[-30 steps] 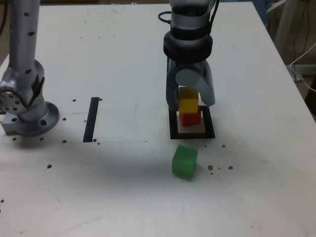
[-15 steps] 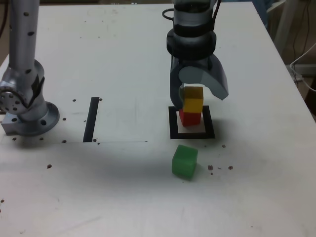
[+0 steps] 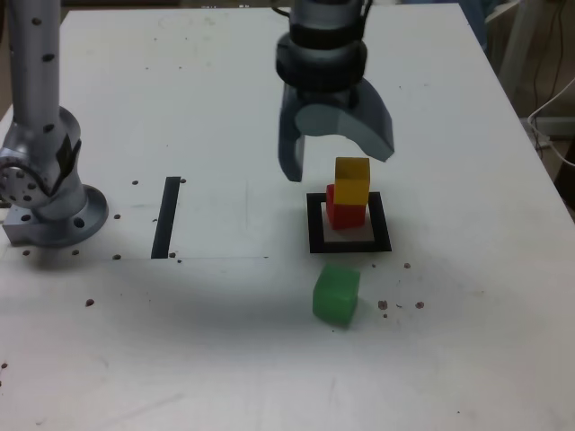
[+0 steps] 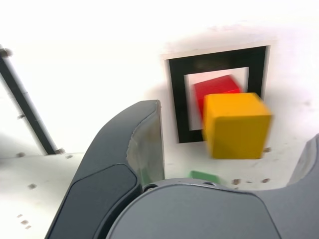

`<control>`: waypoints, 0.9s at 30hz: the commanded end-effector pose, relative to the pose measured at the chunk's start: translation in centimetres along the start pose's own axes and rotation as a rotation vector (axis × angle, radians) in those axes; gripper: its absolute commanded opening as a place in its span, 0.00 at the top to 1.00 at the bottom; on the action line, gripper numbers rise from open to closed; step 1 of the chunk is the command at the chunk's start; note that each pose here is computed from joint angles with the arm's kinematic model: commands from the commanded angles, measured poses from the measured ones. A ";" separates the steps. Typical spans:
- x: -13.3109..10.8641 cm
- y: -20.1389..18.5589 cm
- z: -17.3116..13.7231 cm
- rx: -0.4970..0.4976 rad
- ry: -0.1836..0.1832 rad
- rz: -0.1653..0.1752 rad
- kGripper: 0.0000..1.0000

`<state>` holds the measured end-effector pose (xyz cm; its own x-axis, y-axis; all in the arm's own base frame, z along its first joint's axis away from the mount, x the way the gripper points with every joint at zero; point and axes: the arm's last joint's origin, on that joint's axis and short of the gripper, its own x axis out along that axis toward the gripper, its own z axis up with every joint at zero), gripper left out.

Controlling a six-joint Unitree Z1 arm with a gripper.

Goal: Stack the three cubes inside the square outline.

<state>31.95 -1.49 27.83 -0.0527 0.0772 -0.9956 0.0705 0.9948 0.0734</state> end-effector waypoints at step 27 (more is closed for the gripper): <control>-1.6 -13.2 -2.3 0.184 -0.016 -0.005 0.03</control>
<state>28.49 -14.12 29.18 -0.0291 0.0732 -0.9969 0.2501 0.9661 0.0637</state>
